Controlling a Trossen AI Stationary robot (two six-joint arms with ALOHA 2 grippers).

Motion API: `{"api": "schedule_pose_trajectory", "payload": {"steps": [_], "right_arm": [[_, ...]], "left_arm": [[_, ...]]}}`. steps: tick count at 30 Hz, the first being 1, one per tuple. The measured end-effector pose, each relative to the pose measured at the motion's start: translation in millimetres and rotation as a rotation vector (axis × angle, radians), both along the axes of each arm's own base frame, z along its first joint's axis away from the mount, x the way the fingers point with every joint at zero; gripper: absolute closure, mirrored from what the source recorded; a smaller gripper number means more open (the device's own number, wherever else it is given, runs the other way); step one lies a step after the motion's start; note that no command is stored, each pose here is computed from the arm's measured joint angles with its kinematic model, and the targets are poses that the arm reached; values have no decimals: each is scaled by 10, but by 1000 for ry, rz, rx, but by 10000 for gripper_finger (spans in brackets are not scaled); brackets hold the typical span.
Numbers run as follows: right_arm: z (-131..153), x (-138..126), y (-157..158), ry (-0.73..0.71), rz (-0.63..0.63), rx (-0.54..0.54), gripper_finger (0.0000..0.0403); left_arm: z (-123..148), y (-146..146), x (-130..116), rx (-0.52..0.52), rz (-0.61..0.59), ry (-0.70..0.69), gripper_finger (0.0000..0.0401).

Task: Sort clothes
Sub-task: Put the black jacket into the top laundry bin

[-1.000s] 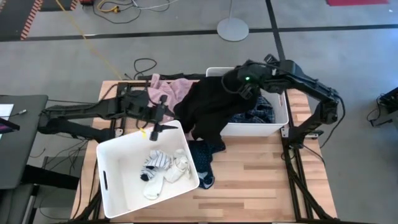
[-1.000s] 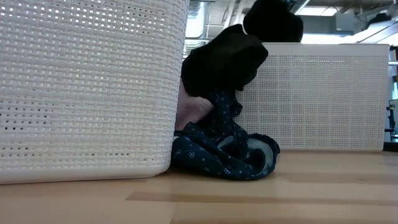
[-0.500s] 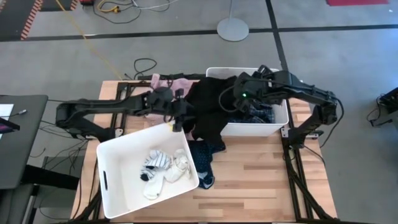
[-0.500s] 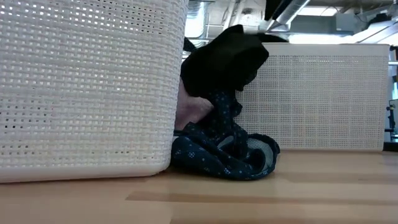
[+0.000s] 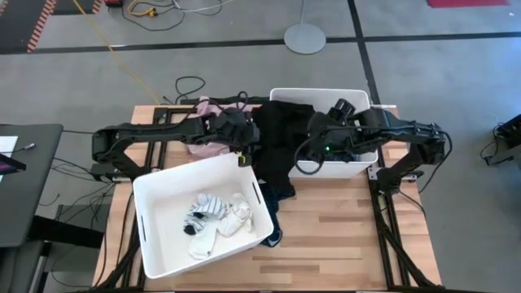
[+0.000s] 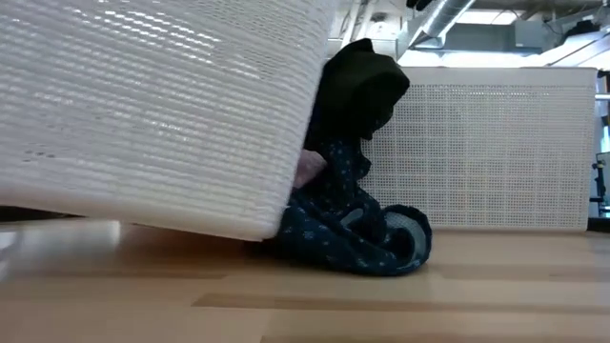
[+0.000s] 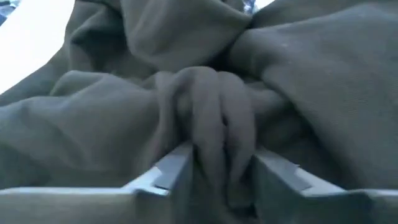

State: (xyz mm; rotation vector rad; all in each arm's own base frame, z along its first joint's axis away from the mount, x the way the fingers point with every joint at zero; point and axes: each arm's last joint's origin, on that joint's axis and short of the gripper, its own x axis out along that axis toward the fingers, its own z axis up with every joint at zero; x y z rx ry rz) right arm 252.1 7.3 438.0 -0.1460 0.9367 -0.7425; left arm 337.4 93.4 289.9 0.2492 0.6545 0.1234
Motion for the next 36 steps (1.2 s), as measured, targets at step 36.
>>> {"api": "schedule_pose_trajectory", "payload": {"steps": [36], "right_arm": [[-306, 32, 876, -124, 152, -306, 113]], "left_arm": [[1910, -412, -71, 239, -334, -368, 400]]}}
